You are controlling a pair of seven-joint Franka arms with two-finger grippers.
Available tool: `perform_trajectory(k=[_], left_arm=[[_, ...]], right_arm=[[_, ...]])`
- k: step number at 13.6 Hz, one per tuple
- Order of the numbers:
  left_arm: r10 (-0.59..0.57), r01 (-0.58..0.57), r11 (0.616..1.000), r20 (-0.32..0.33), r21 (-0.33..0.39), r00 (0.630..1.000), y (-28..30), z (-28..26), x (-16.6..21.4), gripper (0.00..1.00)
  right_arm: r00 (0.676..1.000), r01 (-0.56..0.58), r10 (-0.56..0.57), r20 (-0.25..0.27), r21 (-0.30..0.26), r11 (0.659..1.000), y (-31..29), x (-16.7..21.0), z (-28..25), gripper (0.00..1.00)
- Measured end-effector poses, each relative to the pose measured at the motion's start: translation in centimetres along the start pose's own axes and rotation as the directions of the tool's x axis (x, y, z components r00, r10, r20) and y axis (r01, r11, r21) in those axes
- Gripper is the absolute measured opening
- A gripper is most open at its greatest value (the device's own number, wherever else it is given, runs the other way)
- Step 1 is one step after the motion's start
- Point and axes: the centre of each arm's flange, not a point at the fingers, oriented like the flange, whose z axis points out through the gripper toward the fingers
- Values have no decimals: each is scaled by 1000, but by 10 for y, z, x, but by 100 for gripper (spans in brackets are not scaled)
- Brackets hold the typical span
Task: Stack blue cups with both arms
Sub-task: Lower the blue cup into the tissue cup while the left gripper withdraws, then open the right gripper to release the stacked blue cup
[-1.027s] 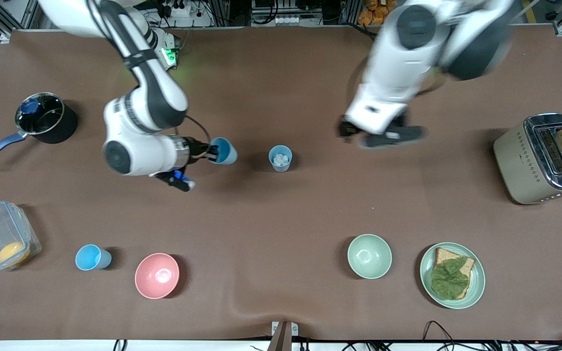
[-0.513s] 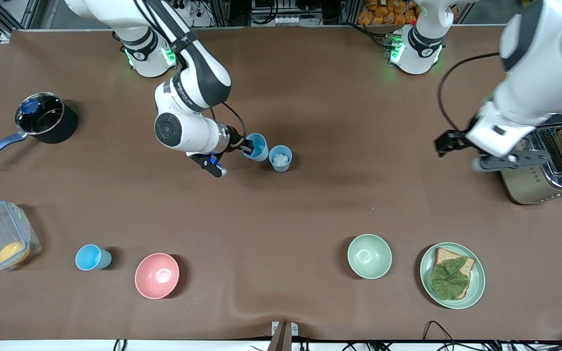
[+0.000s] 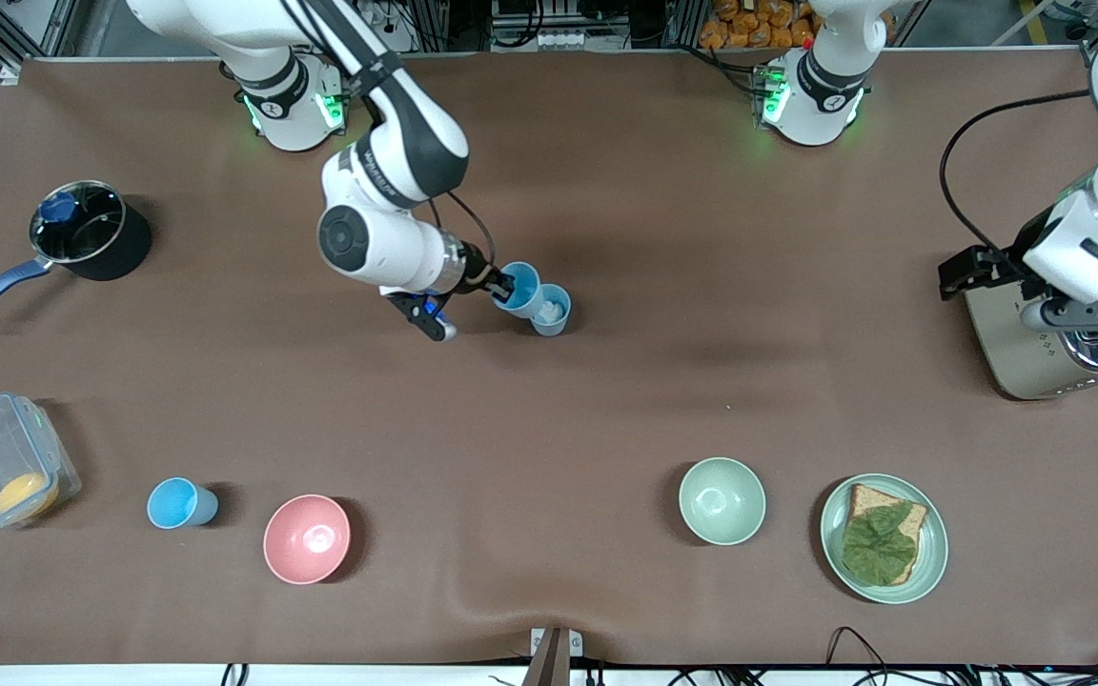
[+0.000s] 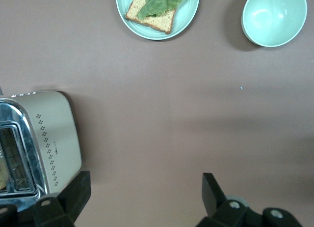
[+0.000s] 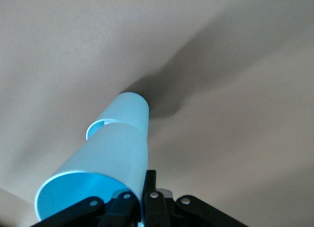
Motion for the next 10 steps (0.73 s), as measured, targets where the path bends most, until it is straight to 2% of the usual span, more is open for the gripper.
perform_trajectory(k=[10], left_arm=[[-11,11,1000,-18,10,1000,-3,-49,-15,100]], right_arm=[[998,-58,58,-29,24,998,-7,-6,25,4]])
